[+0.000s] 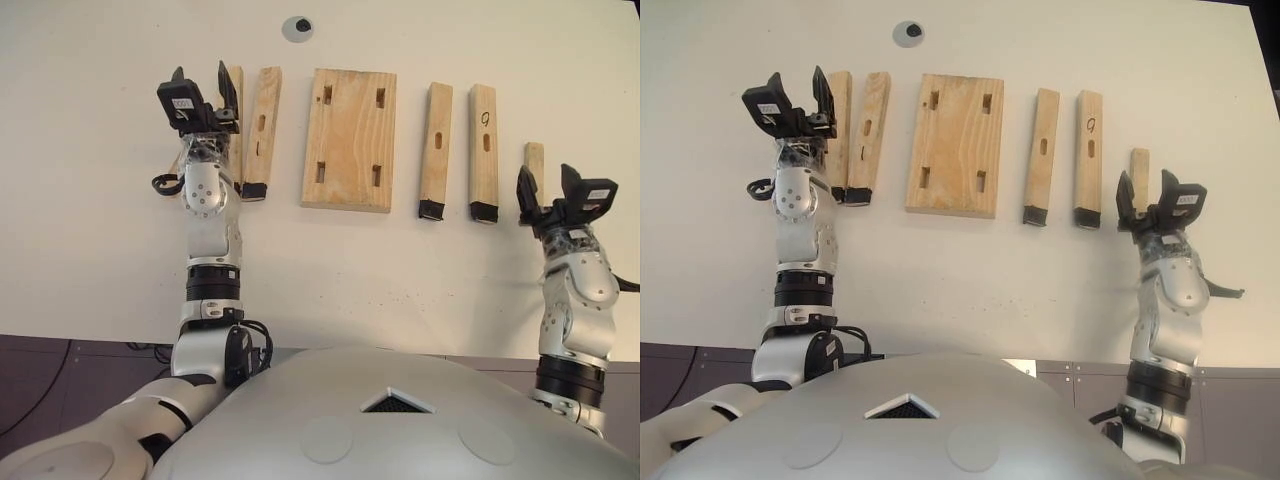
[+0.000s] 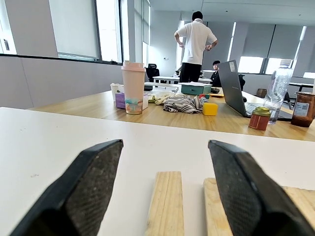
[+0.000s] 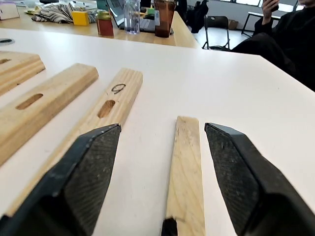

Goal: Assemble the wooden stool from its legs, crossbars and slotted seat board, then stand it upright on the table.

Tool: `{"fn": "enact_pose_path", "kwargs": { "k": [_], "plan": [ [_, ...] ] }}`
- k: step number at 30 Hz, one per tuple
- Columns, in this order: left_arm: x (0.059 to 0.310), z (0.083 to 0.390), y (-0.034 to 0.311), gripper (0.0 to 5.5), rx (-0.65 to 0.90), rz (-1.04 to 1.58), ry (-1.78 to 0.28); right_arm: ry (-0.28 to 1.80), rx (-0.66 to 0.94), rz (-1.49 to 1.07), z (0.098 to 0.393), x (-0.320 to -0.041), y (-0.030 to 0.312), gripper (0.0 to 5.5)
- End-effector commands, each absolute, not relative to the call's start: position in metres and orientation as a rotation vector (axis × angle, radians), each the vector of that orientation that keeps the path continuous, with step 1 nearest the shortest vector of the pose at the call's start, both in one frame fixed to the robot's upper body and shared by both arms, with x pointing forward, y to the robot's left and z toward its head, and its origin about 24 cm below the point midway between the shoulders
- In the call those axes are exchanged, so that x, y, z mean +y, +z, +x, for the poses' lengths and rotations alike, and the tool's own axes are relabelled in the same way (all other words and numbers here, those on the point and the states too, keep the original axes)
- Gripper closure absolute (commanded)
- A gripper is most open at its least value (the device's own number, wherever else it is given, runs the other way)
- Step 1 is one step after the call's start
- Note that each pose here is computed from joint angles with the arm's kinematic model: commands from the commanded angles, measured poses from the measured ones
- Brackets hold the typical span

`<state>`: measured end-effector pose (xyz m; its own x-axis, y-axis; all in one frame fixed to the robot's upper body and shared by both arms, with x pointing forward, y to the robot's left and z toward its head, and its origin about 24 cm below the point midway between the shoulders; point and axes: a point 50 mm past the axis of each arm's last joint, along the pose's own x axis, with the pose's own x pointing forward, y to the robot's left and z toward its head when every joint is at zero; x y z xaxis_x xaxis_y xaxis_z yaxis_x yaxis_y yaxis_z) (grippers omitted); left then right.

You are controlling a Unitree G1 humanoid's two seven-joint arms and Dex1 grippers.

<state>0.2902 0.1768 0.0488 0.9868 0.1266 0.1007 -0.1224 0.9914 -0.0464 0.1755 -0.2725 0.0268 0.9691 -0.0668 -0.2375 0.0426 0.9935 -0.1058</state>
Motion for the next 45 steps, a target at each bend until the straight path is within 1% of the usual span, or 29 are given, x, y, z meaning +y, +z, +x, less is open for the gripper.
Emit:
{"fn": "enact_pose_path", "kwargs": {
  "k": [1, 5, 9, 13, 15, 16, 18, 19, 20, 21, 22, 23, 25, 28, 30, 34, 39, 45],
  "plan": [
    [0.176, 0.290, 0.050, 2.31, -0.094, -0.042, 0.133, -0.109, 0.358, -0.038, 0.161, -0.271, 0.016, 2.36],
    [0.174, 0.288, 0.047, 2.31, -0.085, -0.057, 0.145, -0.133, 0.481, 0.034, 0.157, -0.275, 0.005, 2.36],
    [0.174, 0.288, 0.046, 2.37, -0.083, -0.092, 0.174, -0.109, 0.549, 0.039, 0.164, -0.281, 0.007, 3.14],
    [0.176, 0.286, 0.043, 2.37, -0.082, -0.099, 0.199, -0.117, 0.591, 0.038, 0.163, -0.285, 0.008, 3.93],
    [0.177, 0.286, 0.042, 2.37, -0.081, -0.098, 0.204, -0.135, 0.592, 0.030, 0.164, -0.288, 0.008, 4.19],
    [0.177, 0.287, 0.042, 2.37, -0.081, -0.103, 0.200, -0.148, 0.564, 0.025, 0.167, -0.289, 0.011, 4.21],
    [0.175, 0.290, 0.048, 2.37, -0.086, -0.133, 0.161, -0.152, 0.408, -0.010, 0.191, -0.292, 0.030, 4.21],
    [0.170, 0.293, 0.057, 2.37, -0.103, -0.163, 0.093, -0.118, 0.263, -0.053, 0.216, -0.287, 0.053, 4.21],
    [0.157, 0.295, 0.074, 2.37, -0.146, -0.202, -0.049, -0.049, 0.106, -0.087, 0.242, -0.277, 0.077, 4.21],
    [0.141, 0.293, 0.092, 2.37, -0.191, -0.229, -0.208, 0.042, -0.034, -0.115, 0.263, -0.263, 0.099, 4.21],
    [0.126, 0.291, 0.113, 2.37, -0.223, -0.297, -0.376, 0.200, -0.164, -0.127, 0.282, -0.238, 0.118, 4.21],
    [0.114, 0.287, 0.130, 2.37, -0.235, -0.370, -0.517, 0.339, -0.245, -0.118, 0.293, -0.216, 0.128, 4.21],
    [0.102, 0.280, 0.151, 2.37, -0.210, -0.517, -0.696, 0.561, -0.328, -0.093, 0.303, -0.183, 0.137, 4.21],
    [0.099, 0.280, 0.160, 2.37, -0.117, -0.716, -0.780, 0.758, -0.370, -0.073, 0.300, -0.158, 0.136, 4.21],
    [0.099, 0.280, 0.162, 2.37, -0.063, -0.790, -0.799, 0.835, -0.382, -0.067, 0.295, -0.149, 0.136, 4.21],
    [0.099, 0.281, 0.161, 2.37, 0.002, -0.825, -0.791, 0.922, -0.391, -0.063, 0.288, -0.138, 0.136, 4.21],
    [0.099, 0.279, 0.172, 2.37, -0.012, -0.906, -0.819, 0.989, -0.381, -0.091, 0.282, -0.132, 0.134, 4.21],
    [0.101, 0.278, 0.176, 3.23, -0.022, -0.906, -0.847, 0.991, -0.381, -0.081, 0.279, -0.129, 0.132, 4.21]
  ]
}}
